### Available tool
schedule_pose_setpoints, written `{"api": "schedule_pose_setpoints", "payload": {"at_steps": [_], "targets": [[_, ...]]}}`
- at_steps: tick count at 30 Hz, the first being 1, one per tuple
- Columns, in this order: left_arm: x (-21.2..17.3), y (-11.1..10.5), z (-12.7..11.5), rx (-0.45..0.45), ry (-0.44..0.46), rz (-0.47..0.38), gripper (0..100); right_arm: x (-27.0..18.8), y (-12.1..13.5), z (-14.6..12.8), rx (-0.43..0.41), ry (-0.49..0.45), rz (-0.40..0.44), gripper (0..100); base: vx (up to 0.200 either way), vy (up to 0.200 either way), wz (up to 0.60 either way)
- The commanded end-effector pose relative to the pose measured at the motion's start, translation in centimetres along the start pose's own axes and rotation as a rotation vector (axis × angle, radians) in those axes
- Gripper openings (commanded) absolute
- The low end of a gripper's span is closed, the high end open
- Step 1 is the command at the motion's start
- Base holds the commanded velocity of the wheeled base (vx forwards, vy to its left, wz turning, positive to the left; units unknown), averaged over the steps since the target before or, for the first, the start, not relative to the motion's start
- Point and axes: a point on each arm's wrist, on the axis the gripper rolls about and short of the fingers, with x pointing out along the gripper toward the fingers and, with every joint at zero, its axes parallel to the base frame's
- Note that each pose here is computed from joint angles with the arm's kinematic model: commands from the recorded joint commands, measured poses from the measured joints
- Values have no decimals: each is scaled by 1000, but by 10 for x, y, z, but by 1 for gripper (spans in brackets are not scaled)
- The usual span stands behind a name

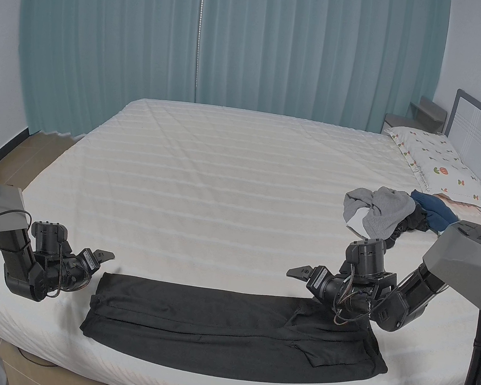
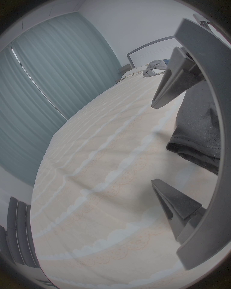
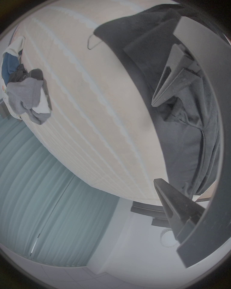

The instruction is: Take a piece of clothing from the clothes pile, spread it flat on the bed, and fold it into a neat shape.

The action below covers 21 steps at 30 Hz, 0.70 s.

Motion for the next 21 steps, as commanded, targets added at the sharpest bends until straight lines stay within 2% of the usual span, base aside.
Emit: {"api": "schedule_pose_setpoints", "payload": {"at_steps": [1,7,13,18,19,21], "targets": [[0,0,0,-1,0,1,100,6,1,-12,-16,33,-4,100,0,0,0],[0,0,0,-1,0,1,100,18,-2,-26,-27,75,-21,100,0,0,0],[0,0,0,-1,0,1,100,32,-2,-32,-35,76,-10,100,0,0,0],[-1,0,1,-4,-2,-2,100,29,5,-22,-37,-3,32,100,0,0,0],[-2,-1,1,-5,-4,-2,100,21,11,-13,-38,-49,56,100,0,0,0],[-7,-4,4,0,-16,-8,100,7,13,-2,-30,-83,63,100,0,0,0]]}}
